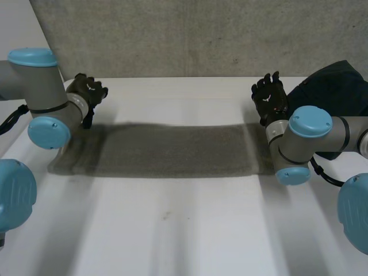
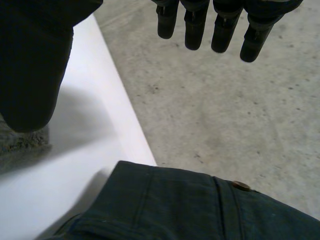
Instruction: Fold the laundry.
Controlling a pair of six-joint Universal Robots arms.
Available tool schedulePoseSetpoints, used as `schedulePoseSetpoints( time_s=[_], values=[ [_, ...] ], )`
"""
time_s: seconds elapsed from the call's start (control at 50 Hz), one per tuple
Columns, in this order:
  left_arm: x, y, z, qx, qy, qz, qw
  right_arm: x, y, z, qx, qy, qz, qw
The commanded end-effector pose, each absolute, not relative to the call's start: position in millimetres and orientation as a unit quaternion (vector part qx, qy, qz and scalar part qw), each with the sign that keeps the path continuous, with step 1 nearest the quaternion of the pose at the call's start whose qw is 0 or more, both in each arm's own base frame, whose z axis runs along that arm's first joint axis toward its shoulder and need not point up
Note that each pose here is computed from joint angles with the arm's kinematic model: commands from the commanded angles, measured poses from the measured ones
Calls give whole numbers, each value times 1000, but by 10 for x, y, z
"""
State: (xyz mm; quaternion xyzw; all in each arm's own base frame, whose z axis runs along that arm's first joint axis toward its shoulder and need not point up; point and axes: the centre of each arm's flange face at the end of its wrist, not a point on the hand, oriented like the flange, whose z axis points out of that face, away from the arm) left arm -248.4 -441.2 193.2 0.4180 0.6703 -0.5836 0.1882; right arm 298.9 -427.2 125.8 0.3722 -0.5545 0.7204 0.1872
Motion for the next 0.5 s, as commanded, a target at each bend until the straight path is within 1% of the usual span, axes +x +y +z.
schedulePoseSetpoints(
  time_s=[0.02,0.08,0.1,0.14,0.16,0.2,0.24,0.34,0.38,0.5],
  values=[
    [-2559,-4336,2293,383,661,-623,168,2883,-4253,1632,308,-571,742,169],
    [-2552,-4292,2409,365,664,-635,151,2818,-4147,1790,294,-601,731,136],
    [-2546,-4254,2454,356,668,-638,140,2768,-4071,1850,295,-626,714,110],
    [-2538,-4220,2487,351,671,-640,131,2724,-3986,1866,303,-654,689,81],
    [-2546,-4180,2511,349,671,-643,120,2685,-3903,1862,312,-681,660,55],
    [-2548,-4145,2523,348,672,-644,112,2629,-3827,1847,314,-709,630,34],
    [-2563,-4094,2516,350,671,-645,101,2537,-3730,1767,315,-750,582,12],
    [-2622,-3993,2433,361,671,-643,85,2391,-3580,1579,306,-807,505,-3],
    [-2654,-3949,2371,369,671,-638,79,2357,-3555,1512,304,-814,495,-2],
    [-2642,-3931,2302,370,675,-634,74,2323,-3570,1426,298,-806,511,2]
  ],
)
